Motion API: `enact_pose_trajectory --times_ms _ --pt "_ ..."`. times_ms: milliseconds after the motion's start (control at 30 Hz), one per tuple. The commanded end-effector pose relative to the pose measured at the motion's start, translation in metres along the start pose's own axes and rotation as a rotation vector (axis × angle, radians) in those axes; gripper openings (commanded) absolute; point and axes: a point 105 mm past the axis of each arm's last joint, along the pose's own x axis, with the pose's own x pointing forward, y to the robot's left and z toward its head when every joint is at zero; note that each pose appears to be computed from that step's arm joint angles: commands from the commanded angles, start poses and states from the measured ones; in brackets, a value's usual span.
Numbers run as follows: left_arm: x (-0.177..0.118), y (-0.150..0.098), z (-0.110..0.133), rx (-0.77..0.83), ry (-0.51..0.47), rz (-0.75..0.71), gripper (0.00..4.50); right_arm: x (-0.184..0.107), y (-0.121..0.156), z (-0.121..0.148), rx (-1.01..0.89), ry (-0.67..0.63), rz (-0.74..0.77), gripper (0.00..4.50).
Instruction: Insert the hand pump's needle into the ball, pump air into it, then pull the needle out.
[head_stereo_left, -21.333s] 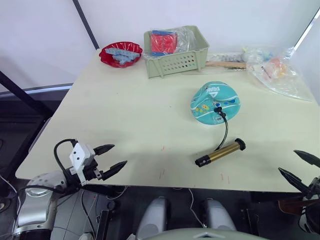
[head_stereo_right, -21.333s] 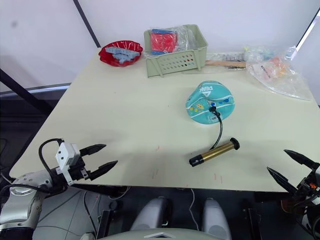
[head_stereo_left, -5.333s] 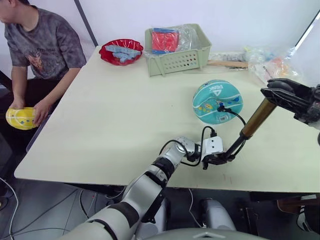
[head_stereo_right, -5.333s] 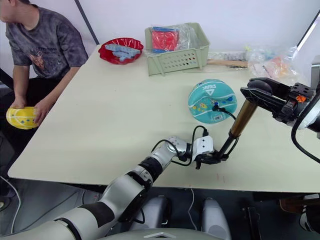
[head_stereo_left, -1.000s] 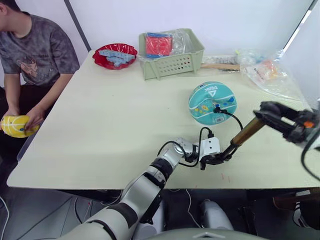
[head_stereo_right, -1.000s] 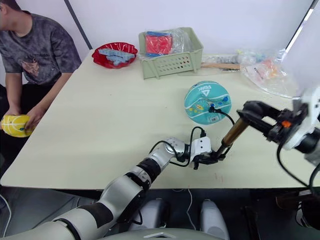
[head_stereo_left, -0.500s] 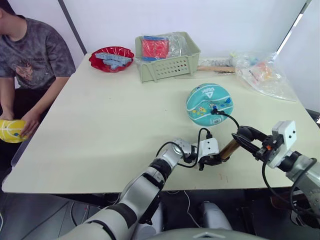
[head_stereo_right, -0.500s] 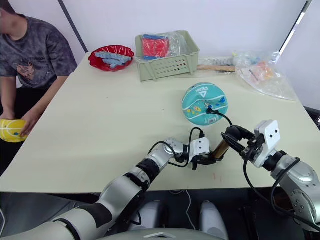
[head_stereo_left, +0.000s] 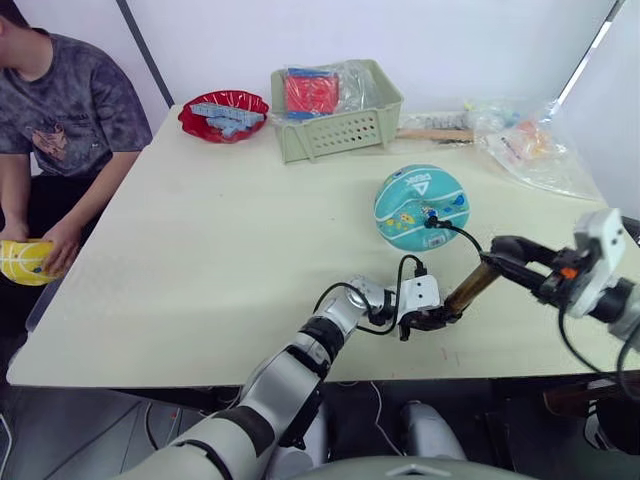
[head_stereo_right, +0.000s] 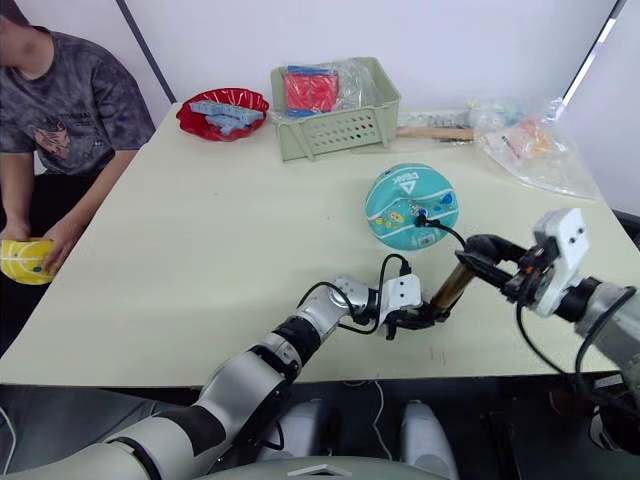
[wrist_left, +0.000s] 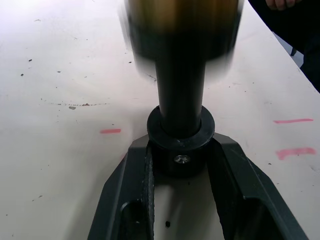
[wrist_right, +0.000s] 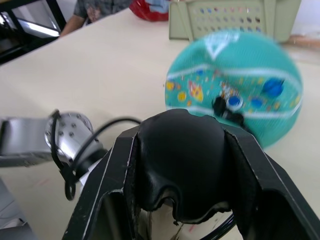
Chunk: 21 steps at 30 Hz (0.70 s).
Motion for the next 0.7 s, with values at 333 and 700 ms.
enact_pose_trajectory --times_ms 333,700 --pt "0.004 -0.029 -0.039 -0.069 0.132 -0.102 1.1 -0.027 -0.004 0.089 -0.092 -0.152 -0.009 1.72" --pt "0.004 -0.028 -0.039 -0.071 0.134 -0.099 1.1 -0.001 -0.001 -0.013 -0.012 0.055 -0.054 1.72"
